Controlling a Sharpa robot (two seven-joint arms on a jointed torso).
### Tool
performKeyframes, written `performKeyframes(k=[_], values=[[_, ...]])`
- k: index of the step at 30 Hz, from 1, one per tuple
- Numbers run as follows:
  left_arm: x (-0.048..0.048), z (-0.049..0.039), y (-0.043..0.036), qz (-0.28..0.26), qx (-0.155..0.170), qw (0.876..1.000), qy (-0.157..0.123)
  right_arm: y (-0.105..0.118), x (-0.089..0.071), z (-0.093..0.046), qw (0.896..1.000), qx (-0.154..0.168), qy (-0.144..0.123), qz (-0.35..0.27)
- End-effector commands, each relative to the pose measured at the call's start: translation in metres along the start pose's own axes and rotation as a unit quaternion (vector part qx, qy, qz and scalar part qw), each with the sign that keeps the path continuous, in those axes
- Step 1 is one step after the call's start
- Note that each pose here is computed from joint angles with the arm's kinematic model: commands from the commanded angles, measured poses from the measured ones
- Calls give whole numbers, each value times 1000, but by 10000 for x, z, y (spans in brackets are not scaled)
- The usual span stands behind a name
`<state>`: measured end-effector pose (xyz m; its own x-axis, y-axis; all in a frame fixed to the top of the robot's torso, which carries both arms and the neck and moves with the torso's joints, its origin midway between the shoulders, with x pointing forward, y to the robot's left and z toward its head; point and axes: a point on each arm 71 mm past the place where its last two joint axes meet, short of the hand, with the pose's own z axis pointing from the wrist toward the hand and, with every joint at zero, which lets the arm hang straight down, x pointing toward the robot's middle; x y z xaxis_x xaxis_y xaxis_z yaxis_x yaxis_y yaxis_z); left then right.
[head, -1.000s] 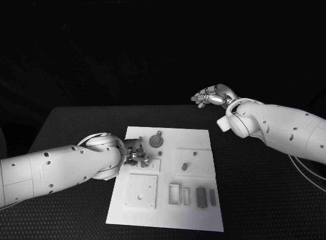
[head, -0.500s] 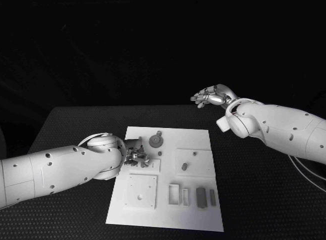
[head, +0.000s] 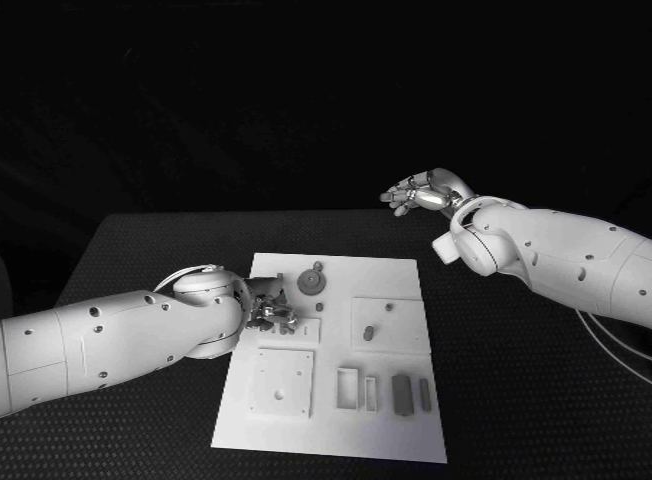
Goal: Assemble the parts on the task board
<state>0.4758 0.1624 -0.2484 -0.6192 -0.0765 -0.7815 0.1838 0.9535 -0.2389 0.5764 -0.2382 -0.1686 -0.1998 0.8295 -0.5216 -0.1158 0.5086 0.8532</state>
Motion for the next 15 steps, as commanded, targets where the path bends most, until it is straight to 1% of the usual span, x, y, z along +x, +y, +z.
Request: performKeyframes(k=[1,15], values=[[19,4,8,11,-3,1000,8,9,22,1,1000,-3,9,2],[49,4,-12,20,-4,999,25,12,31,-4,1000,-3,11,3]])
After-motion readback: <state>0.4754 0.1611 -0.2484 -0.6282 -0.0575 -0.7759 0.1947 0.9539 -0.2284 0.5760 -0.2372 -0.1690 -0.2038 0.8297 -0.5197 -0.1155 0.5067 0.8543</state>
